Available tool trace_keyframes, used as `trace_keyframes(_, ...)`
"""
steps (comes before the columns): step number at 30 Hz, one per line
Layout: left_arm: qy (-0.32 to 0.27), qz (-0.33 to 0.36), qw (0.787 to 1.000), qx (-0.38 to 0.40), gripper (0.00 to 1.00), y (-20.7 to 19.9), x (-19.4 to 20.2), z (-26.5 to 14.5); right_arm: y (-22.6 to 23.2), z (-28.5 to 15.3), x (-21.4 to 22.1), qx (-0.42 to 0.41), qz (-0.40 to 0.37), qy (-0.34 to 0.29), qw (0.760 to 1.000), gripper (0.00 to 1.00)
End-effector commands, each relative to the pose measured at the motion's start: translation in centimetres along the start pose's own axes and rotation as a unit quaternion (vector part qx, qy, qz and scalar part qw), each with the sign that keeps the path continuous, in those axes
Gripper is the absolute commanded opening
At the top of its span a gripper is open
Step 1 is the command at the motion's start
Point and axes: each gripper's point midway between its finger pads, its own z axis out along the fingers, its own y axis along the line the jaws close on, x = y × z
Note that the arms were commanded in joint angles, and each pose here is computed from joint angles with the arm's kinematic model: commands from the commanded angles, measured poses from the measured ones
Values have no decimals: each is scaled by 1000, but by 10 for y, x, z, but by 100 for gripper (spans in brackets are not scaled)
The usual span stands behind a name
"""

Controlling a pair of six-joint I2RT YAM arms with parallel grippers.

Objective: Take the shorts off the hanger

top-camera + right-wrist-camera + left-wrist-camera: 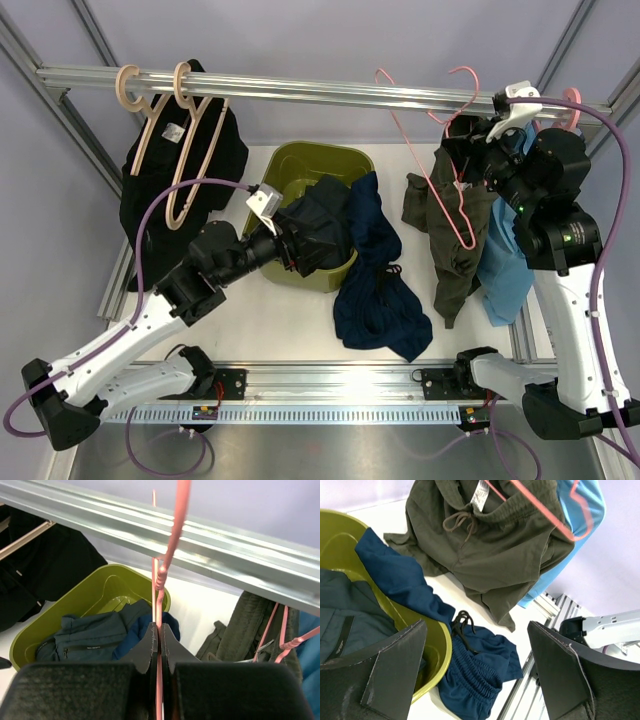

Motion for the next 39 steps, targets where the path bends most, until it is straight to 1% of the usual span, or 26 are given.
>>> trace_keyframes(1, -38, 5, 999, 8, 87, -4, -16, 0, 1, -6, -47, 5, -13, -74, 997, 0)
trace_keyframes(5, -38, 5, 999, 11, 87, -5, -16, 1, -4, 12, -20, 8, -1, -33, 999, 0)
trace_keyframes(8, -34, 3, 999, 11, 87, -5, -14, 1, -9, 25, -7, 17, 9, -13, 1000, 0)
trace_keyframes(11, -34, 0, 999, 11, 87, -5, -12, 0, -14, 36, -5, 24, 10, -11, 1000, 0)
trace_keyframes(13, -37, -2, 999, 9, 87, -4, -12, -1, -14, 41, -5, 27, 29, -10, 999, 0)
trace_keyframes(17, -38, -3, 999, 7, 87, -3, -11, -2, -15, 53, 9, 26, 42, 18, 999, 0)
trace_keyframes(38, -38, -5, 999, 6, 88, -2, -10, -3, -7, 43, 51, 15, 47, 60, 997, 0)
trace_keyframes(39, -37, -5, 999, 8, 88, -3, -9, -4, -6, 42, 53, 13, 46, 61, 997, 2)
